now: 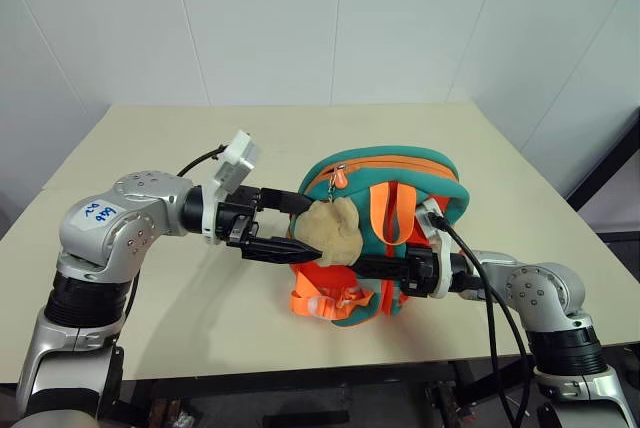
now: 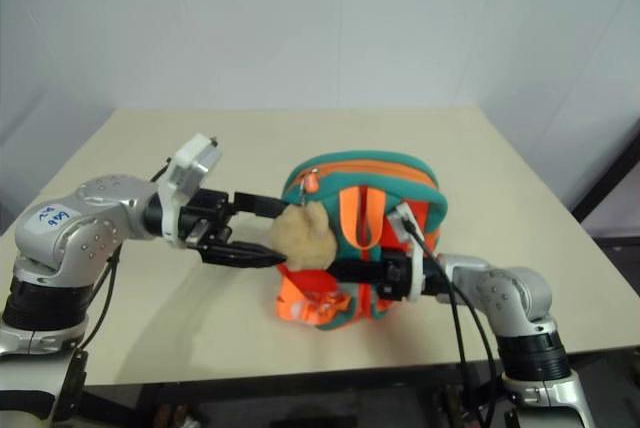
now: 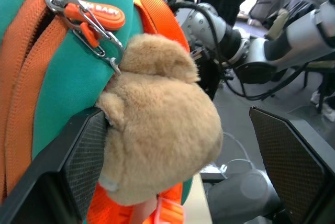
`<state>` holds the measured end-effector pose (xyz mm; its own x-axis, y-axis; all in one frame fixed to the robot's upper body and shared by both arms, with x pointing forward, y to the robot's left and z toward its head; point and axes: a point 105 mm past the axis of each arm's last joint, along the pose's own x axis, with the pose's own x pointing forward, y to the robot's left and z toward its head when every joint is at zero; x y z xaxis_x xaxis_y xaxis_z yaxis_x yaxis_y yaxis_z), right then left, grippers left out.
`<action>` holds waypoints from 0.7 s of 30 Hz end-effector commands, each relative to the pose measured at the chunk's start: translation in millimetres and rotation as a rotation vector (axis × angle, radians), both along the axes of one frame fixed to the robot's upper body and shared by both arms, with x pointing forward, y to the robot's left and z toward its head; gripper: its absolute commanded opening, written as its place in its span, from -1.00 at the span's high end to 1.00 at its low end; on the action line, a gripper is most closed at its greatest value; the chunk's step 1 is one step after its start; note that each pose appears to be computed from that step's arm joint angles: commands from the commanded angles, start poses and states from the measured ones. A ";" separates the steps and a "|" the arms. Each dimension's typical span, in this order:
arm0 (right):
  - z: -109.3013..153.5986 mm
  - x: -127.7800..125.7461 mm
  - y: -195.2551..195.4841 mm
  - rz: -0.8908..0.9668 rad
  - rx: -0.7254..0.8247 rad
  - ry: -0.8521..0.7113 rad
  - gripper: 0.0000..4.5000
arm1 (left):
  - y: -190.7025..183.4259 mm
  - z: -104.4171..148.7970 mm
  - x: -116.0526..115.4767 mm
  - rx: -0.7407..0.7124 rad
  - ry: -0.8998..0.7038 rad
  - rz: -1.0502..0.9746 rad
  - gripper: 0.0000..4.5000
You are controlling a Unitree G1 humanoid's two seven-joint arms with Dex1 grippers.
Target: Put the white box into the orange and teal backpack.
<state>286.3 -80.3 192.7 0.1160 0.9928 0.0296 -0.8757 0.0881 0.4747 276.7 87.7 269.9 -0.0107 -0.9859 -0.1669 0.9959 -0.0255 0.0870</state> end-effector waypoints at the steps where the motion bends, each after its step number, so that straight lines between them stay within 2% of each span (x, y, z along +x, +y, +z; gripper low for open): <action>1: 9.3 -5.8 3.5 0.025 0.034 -0.032 0.97 | -13.1 0.0 -3.7 -0.006 -0.015 -0.033 -0.98; 8: 9.3 -6.3 2.8 0.023 0.033 -0.031 0.97 | -23.3 -13.3 -7.8 0.023 0.011 -0.044 -0.98; 11: 9.4 -6.4 3.1 0.024 0.033 -0.031 0.97 | -24.7 -19.5 -7.0 0.062 0.006 -0.036 -0.71; 14: 9.5 -6.1 4.1 0.026 0.034 -0.031 0.97 | -27.5 -22.5 -5.5 0.077 -0.005 -0.030 -0.28; 16: 9.7 -5.9 4.9 0.028 0.034 -0.032 0.97 | -28.6 -21.4 -3.5 0.074 -0.016 -0.020 -0.09; 18: 9.8 -5.8 5.2 0.029 0.034 -0.034 0.97 | -27.1 -20.9 -2.8 0.076 -0.021 -0.016 0.03; 21: 9.7 -6.1 5.1 0.029 0.032 -0.034 0.97 | -22.3 -21.4 -2.9 0.084 -0.022 -0.014 0.03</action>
